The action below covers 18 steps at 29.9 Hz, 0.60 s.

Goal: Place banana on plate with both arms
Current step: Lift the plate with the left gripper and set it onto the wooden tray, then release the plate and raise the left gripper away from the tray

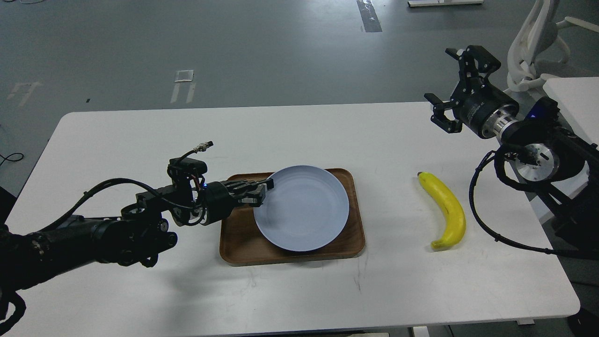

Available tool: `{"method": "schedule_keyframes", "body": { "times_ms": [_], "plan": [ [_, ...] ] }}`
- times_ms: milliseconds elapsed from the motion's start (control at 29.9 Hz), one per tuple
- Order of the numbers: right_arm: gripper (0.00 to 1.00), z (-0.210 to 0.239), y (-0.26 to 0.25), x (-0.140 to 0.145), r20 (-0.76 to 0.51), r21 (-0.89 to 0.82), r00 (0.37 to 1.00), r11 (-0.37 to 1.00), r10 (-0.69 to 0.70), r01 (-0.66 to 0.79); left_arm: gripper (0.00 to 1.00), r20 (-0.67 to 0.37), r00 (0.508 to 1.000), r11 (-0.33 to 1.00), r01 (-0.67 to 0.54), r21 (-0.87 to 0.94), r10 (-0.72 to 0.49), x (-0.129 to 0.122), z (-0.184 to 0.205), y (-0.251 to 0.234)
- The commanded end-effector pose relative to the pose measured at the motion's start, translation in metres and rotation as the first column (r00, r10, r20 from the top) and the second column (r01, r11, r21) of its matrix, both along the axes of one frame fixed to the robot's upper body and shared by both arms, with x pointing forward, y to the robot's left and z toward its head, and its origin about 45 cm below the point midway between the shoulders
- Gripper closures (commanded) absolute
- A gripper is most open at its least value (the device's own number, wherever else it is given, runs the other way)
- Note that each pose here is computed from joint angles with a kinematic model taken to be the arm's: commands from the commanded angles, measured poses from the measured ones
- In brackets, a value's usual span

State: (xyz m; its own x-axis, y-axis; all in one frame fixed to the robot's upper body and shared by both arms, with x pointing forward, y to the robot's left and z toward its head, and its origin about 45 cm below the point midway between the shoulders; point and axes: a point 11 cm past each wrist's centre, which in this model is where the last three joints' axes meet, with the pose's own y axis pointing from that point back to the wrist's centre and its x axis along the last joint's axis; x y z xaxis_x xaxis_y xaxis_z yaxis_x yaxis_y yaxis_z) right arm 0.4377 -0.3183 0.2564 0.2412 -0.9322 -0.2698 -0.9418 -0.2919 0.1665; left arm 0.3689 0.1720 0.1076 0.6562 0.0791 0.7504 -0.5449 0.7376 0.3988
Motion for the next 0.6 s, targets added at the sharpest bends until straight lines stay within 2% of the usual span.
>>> {"method": "schedule_keyframes", "body": {
  "times_ms": [0,33,234,301,368,468,535,568],
  "plan": [
    [0.0,0.002,-0.004,0.0,0.004,-0.007,1.0,1.0,-0.007,0.007,0.45,0.0,1.0,1.0,0.006,-0.004,-0.006,-0.001,0.0,-0.003],
    [0.0,0.003,-0.007,0.0,0.004,-0.01,1.0,1.0,-0.012,0.012,0.14,0.001,1.0,1.0,0.003,-0.007,-0.003,0.0,0.0,-0.003],
    [0.0,0.006,-0.014,-0.001,0.009,-0.021,1.0,1.0,-0.019,0.019,0.09,0.016,0.999,1.0,-0.028,-0.013,0.029,0.008,0.008,0.006],
    [0.0,0.007,-0.015,-0.001,0.01,-0.024,1.0,1.0,-0.019,0.019,0.04,0.034,0.997,0.997,-0.066,-0.034,0.067,0.019,0.02,0.014],
    [0.0,0.008,-0.015,-0.001,0.012,-0.025,1.0,1.0,-0.017,0.017,0.03,0.046,0.991,0.989,-0.125,-0.08,0.129,0.032,0.035,0.023],
    [0.0,0.011,-0.022,-0.004,0.013,-0.057,1.0,0.998,-0.006,0.007,0.02,0.039,0.949,0.913,-0.289,-0.289,0.313,0.069,0.087,0.038],
    [0.0,0.011,-0.024,-0.008,0.007,-0.104,1.0,0.994,0.015,-0.014,0.02,0.005,0.92,0.837,-0.354,-0.417,0.391,0.089,0.121,0.043],
    [0.0,0.008,-0.022,-0.012,-0.002,-0.155,0.999,0.987,0.041,-0.041,0.02,-0.049,0.903,0.767,-0.391,-0.509,0.428,0.101,0.147,0.05]
  ]
}}
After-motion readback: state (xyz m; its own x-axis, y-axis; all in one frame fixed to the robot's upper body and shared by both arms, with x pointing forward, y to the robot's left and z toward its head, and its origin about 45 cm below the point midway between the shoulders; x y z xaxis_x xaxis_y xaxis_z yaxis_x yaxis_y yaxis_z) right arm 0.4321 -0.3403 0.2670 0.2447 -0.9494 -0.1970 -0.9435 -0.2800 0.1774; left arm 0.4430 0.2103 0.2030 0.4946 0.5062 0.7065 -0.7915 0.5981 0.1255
